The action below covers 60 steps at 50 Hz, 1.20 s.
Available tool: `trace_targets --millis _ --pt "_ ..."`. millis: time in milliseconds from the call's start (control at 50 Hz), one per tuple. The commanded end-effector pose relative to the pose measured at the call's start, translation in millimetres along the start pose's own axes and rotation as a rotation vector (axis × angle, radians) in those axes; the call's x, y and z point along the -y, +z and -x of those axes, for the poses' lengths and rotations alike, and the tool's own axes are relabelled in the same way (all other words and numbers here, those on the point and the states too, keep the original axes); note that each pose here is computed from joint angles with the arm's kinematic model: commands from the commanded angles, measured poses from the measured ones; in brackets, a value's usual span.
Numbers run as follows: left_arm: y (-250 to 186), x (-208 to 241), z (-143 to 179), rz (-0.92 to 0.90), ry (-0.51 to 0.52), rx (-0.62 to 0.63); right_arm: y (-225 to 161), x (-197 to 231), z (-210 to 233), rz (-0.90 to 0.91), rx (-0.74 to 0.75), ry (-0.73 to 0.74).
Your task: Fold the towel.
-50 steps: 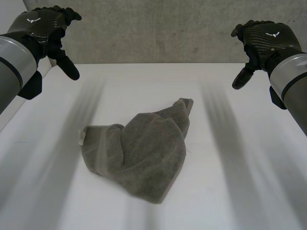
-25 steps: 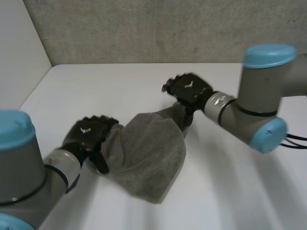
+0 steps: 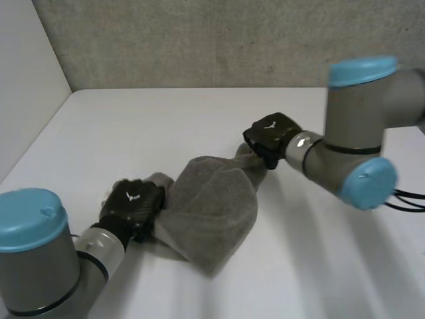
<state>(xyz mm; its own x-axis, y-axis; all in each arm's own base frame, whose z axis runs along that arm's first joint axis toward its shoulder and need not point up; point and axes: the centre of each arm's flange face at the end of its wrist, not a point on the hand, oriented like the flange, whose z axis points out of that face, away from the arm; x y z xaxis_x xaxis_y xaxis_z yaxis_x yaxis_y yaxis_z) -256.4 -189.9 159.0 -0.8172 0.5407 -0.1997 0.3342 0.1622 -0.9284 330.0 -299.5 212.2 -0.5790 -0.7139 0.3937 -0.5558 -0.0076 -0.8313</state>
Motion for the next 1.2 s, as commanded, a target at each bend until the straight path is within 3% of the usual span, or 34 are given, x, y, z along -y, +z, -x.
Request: trace_targets --millis 20,60,160,280,380,520,600,720,920,1060,1100,1200 --pt "-16.7 24.0 2.5 -0.095 0.002 -0.013 -61.3 -16.5 9.6 0.115 0.100 -0.178" --pt "-27.8 24.2 -2.2 -0.102 0.007 -0.058 -91.4 -36.7 23.2 0.216 0.208 -0.304" --pt "-42.5 21.9 -8.8 -0.084 0.032 -0.132 -120.8 -60.3 43.5 0.314 0.361 -0.387" --pt "-58.1 14.1 -14.4 -0.021 0.096 -0.197 -111.9 -55.4 34.7 0.266 0.281 -0.349" --pt "-70.6 24.7 -15.9 -0.058 0.113 -0.217 -80.8 -26.9 -2.5 0.063 0.019 -0.190" --pt "-78.4 41.9 -11.6 -0.135 0.121 -0.191 -42.1 -6.5 -23.8 -0.110 -0.071 0.026" --pt "-80.5 46.1 -10.6 -0.149 0.122 -0.185 -0.7 -12.3 -26.7 -0.135 -0.043 0.137" --pt "-86.7 53.8 -9.6 -0.188 0.124 -0.177 48.7 -28.0 -0.8 -0.114 0.065 0.173" --pt "-89.5 60.3 -7.2 -0.218 0.123 -0.160 88.1 -57.1 38.6 0.003 0.156 0.184" --pt "-84.2 68.7 -1.6 -0.250 0.123 -0.137 59.6 -11.4 -0.8 -0.039 0.043 0.184" --pt "-80.4 70.5 2.5 -0.258 0.122 -0.119 25.0 14.2 -37.4 -0.079 -0.026 0.197" --pt "-70.0 74.5 15.3 -0.283 0.115 -0.067 -25.1 35.3 -55.6 -0.103 -0.042 0.157"
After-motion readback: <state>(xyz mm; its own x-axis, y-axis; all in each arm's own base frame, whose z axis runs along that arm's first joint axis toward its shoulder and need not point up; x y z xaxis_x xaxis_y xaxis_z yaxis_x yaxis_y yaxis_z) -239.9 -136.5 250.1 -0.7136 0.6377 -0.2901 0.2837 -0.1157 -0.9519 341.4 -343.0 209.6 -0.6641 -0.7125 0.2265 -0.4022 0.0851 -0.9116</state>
